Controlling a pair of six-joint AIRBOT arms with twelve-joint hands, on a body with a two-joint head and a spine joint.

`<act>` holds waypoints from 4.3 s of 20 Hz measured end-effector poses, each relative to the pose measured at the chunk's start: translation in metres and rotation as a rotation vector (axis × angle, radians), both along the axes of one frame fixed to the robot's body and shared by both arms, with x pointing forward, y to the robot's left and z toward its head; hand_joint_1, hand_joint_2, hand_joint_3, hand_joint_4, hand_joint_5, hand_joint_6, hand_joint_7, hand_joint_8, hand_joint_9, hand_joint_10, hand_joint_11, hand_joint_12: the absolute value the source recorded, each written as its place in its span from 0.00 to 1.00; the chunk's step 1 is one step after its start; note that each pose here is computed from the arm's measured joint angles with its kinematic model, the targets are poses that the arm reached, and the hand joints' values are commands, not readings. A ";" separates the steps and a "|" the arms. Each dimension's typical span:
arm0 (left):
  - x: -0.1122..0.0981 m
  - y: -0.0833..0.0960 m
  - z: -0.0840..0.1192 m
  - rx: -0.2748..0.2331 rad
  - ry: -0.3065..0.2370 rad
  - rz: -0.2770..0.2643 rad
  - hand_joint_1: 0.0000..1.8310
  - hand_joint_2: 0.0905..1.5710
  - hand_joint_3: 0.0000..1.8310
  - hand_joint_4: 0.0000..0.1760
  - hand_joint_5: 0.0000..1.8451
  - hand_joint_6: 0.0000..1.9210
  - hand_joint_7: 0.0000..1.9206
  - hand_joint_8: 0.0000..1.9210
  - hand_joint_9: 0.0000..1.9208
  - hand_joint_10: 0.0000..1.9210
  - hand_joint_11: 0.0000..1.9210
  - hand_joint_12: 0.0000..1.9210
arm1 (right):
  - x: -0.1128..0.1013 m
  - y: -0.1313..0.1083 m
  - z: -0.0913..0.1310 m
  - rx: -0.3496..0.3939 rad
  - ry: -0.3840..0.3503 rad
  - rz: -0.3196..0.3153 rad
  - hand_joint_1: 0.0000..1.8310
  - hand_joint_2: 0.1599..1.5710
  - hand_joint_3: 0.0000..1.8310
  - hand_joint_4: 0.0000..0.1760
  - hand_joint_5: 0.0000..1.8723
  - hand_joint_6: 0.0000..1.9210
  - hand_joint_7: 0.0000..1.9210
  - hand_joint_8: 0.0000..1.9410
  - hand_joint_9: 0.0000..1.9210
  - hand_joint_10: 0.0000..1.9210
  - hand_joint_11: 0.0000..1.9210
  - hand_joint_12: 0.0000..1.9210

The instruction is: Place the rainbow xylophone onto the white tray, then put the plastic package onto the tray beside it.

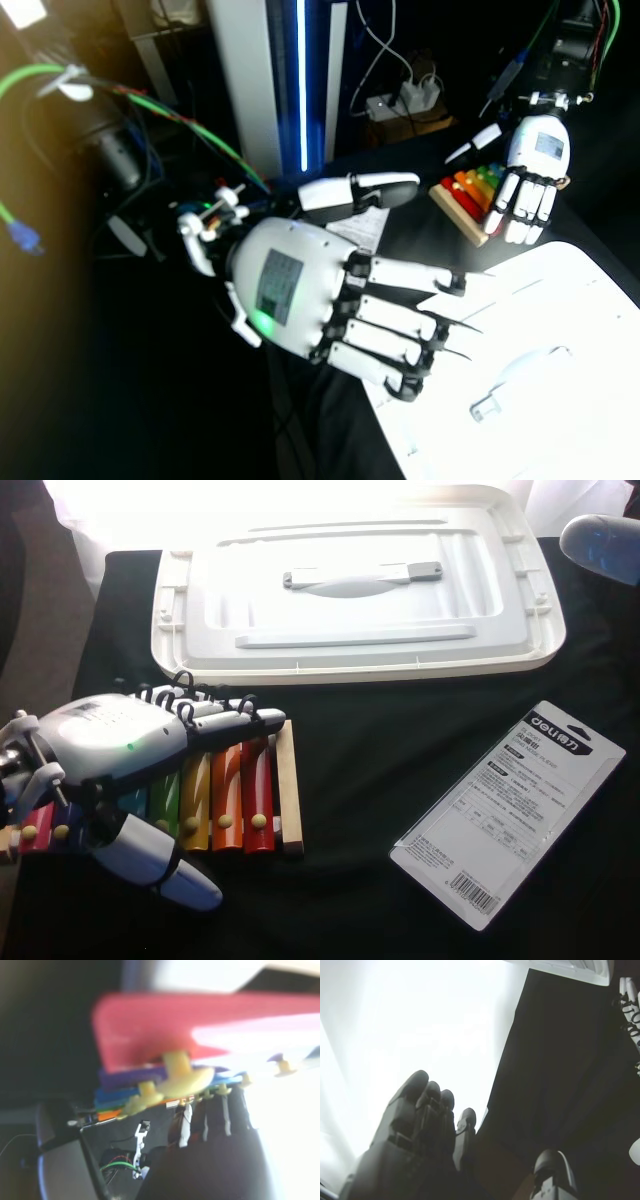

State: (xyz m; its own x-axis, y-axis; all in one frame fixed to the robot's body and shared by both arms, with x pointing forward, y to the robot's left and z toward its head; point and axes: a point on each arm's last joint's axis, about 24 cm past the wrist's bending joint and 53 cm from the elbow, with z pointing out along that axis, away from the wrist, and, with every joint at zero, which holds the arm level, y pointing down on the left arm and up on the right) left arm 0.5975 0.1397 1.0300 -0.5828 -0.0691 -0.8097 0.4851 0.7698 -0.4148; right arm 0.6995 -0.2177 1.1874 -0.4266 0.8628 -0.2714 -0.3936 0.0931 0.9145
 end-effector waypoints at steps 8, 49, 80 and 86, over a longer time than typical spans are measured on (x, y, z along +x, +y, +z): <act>0.018 0.007 0.008 -0.027 -0.045 0.033 0.47 0.56 0.00 0.31 0.21 0.00 0.30 0.00 0.36 0.01 0.15 0.57 | 0.000 0.000 0.000 -0.002 0.000 0.002 0.21 0.55 0.00 1.00 0.17 0.00 0.15 0.00 0.13 0.00 0.00 0.34; 0.049 0.007 0.084 -0.077 -0.206 0.064 0.62 0.53 0.00 0.00 0.31 0.01 0.37 0.00 0.43 0.02 0.20 0.66 | -0.001 0.003 -0.001 -0.006 0.000 0.010 0.22 0.53 0.00 0.92 0.17 0.00 0.15 0.00 0.12 0.00 0.00 0.35; 0.029 0.060 0.042 -0.037 -0.110 0.215 0.42 0.48 0.00 0.41 0.00 0.00 0.00 0.00 0.00 0.00 0.00 0.00 | -0.001 0.004 -0.002 -0.004 -0.001 0.011 0.21 0.53 0.00 0.84 0.17 0.00 0.14 0.00 0.11 0.00 0.00 0.35; 0.043 0.072 0.031 -0.026 -0.104 0.263 0.42 0.44 0.00 0.79 0.00 0.00 0.00 0.00 0.00 0.00 0.00 0.00 | -0.002 0.004 -0.002 -0.005 -0.001 0.012 0.21 0.53 0.00 0.80 0.17 0.00 0.14 0.00 0.11 0.00 0.00 0.34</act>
State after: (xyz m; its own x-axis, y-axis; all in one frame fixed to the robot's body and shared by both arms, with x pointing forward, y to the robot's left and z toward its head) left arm 0.6409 0.2112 1.0613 -0.4557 -0.2288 -0.8603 0.3111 0.8645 -0.3947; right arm 0.6980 -0.2137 1.1858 -0.4363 0.8565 -0.2759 -0.3957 0.0927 0.9137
